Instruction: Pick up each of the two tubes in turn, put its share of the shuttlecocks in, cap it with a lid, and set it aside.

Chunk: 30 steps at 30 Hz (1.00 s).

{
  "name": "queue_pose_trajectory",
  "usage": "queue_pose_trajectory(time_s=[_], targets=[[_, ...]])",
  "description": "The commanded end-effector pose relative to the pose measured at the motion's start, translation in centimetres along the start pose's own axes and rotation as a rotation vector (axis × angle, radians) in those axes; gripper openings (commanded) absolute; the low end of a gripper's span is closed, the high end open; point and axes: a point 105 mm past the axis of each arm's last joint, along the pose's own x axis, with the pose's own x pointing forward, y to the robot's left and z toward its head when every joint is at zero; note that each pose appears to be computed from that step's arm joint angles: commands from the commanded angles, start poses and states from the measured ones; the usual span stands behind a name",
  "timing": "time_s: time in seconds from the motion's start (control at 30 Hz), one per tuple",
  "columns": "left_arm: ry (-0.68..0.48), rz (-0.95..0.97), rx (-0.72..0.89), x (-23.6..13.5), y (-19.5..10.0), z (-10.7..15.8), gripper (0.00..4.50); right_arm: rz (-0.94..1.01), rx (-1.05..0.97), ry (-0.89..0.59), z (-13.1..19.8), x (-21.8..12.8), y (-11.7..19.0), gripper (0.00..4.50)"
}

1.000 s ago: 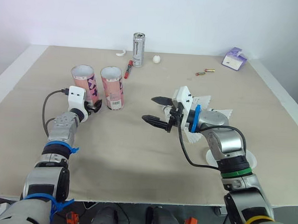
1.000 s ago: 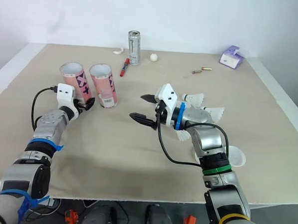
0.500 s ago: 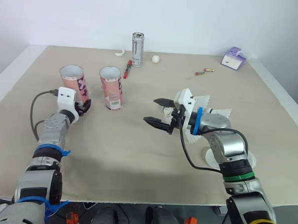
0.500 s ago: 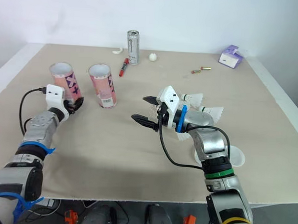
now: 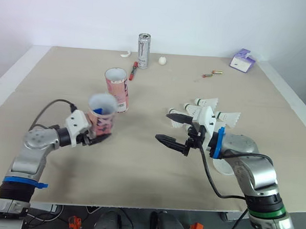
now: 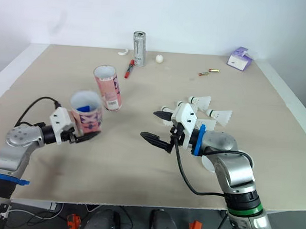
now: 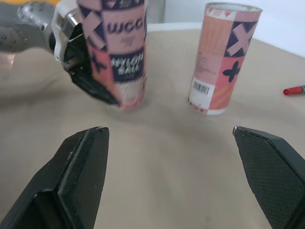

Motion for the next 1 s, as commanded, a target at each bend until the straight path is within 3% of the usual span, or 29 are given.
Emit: queue_pose_trajectory(time_s=[0.03,0.3,0.43,0.73,1.0], targets=[[0.029,-0.154,0.072,1.2,-1.6,1.6,3.06,0.003,-0.036,-0.02,1.3,-1.4,1.1,4.5],[0.125,-0.447,0.122,3.8,-4.5,3.1,3.06,-0.014,0.008,0.042,-0.6,-3.8,3.4,4.5],[0.133,-0.468,0.161,4.8,-4.5,3.7,3.06,-0.077,0.034,0.045,-0.9,-4.9,3.1,4.5],[0.18,-0.478,0.165,6.2,-5.0,4.0,3.06,-0.48,0.249,0.057,-2.7,-9.4,0.0,4.5],[0.198,-0.491,0.162,6.6,-5.4,4.5,3.06,-0.592,0.429,0.093,-4.7,-8.5,-0.3,4.5]])
